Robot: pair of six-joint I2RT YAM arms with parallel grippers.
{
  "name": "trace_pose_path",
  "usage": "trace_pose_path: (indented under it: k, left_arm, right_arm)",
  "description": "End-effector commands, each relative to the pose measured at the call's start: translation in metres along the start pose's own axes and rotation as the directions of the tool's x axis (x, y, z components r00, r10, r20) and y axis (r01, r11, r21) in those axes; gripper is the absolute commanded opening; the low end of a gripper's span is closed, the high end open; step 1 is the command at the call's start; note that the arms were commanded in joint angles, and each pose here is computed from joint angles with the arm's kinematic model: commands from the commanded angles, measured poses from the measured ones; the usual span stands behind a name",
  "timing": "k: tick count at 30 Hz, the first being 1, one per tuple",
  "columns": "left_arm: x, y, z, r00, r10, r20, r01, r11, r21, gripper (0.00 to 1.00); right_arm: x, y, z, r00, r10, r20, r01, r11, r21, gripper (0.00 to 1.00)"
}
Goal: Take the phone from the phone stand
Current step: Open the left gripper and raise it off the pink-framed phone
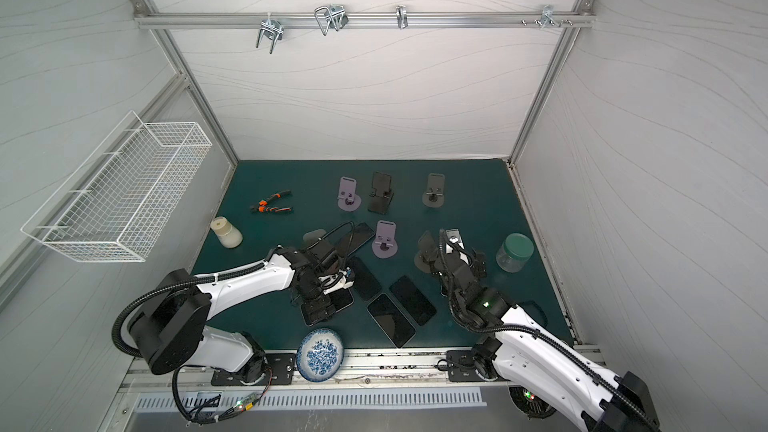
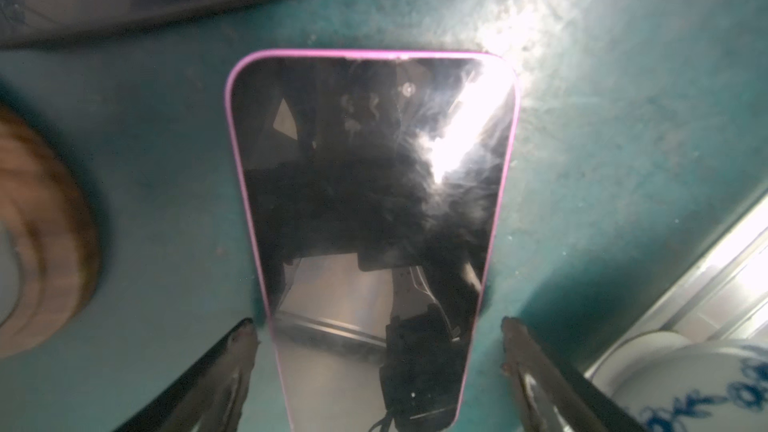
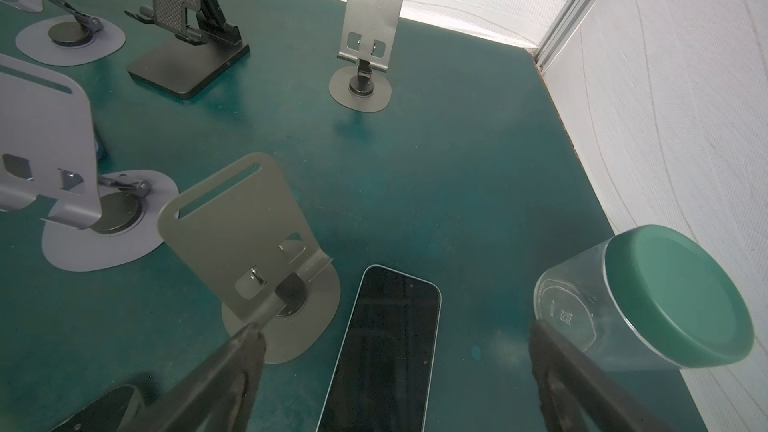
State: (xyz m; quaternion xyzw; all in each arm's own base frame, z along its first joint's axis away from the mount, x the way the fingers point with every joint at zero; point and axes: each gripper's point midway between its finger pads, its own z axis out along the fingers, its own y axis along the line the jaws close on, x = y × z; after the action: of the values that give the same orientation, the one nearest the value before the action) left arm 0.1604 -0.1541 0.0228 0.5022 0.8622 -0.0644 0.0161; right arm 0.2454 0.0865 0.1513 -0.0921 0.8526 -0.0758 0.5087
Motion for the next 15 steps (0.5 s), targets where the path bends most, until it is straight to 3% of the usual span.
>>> trace_pose_path:
  k: [1, 15]
  left_arm:
    - [0.001, -0.003, -0.007, 1.000, 0.018, 0.015, -0.018, 1.000, 0.006, 0.97]
    - [0.001, -0.009, -0.027, 0.998, 0.021, 0.064, -0.023, 0.999, 0.039, 0.98]
  right_arm:
    - [-0.006, -0.001, -0.002, 1.000, 0.002, 0.015, -0.002, 1.000, 0.010, 0.99]
    - [-0.007, -0.001, -0.002, 1.000, -0.003, 0.016, 0.002, 1.000, 0.011, 0.99]
